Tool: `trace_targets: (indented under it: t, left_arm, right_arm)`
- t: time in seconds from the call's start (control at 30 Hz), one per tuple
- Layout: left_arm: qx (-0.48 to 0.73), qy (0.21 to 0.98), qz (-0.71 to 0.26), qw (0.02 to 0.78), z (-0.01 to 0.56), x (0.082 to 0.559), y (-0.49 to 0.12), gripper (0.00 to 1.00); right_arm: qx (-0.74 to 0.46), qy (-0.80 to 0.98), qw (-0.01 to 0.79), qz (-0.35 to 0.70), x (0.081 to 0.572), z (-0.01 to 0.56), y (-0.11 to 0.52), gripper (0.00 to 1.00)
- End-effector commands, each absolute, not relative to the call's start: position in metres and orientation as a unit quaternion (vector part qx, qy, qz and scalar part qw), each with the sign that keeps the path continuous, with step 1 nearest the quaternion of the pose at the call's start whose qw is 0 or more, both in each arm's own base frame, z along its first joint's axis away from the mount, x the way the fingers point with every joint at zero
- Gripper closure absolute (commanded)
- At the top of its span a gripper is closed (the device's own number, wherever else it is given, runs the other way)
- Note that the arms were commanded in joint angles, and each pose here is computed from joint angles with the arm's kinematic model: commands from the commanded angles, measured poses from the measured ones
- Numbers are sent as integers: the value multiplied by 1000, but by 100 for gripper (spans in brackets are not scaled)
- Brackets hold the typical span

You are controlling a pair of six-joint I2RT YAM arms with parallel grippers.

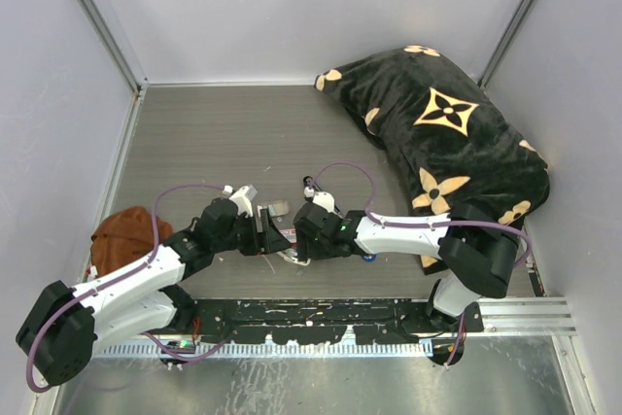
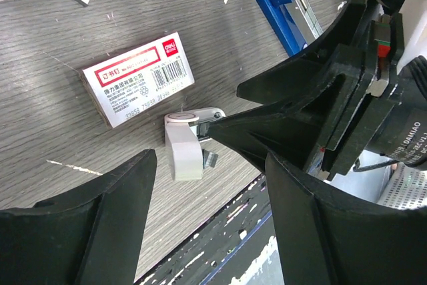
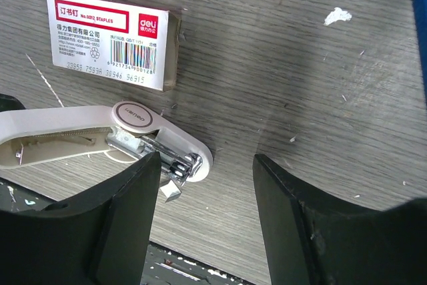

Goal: Load the staples into the stapler
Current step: Adjust the staple in the stapler.

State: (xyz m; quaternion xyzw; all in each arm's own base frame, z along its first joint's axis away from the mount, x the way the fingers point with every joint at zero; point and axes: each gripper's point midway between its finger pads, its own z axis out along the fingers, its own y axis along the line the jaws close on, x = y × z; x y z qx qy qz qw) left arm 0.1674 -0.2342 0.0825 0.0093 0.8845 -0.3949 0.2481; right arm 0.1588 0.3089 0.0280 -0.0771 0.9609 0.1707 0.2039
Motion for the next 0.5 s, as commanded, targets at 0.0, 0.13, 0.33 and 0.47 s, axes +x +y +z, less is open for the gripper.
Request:
trace_targets:
  t: [0.0, 0.13, 0.33, 0.47]
  left_arm:
    - [17, 868, -419, 264, 95, 173, -241, 32]
    - [20, 867, -422, 264, 96, 172, -242, 32]
    - [21, 866, -424, 264, 97, 172, -242, 32]
    - [29, 862, -433, 263, 99, 170, -245, 32]
  right_arm:
    - [-65, 956, 223, 182, 169, 39, 320, 37]
    - [-59, 958, 222, 173, 168, 38, 314, 39]
    - [-53, 960, 222, 163, 167, 39, 308, 41]
    - [-52, 960, 221, 165, 166, 40, 308, 45]
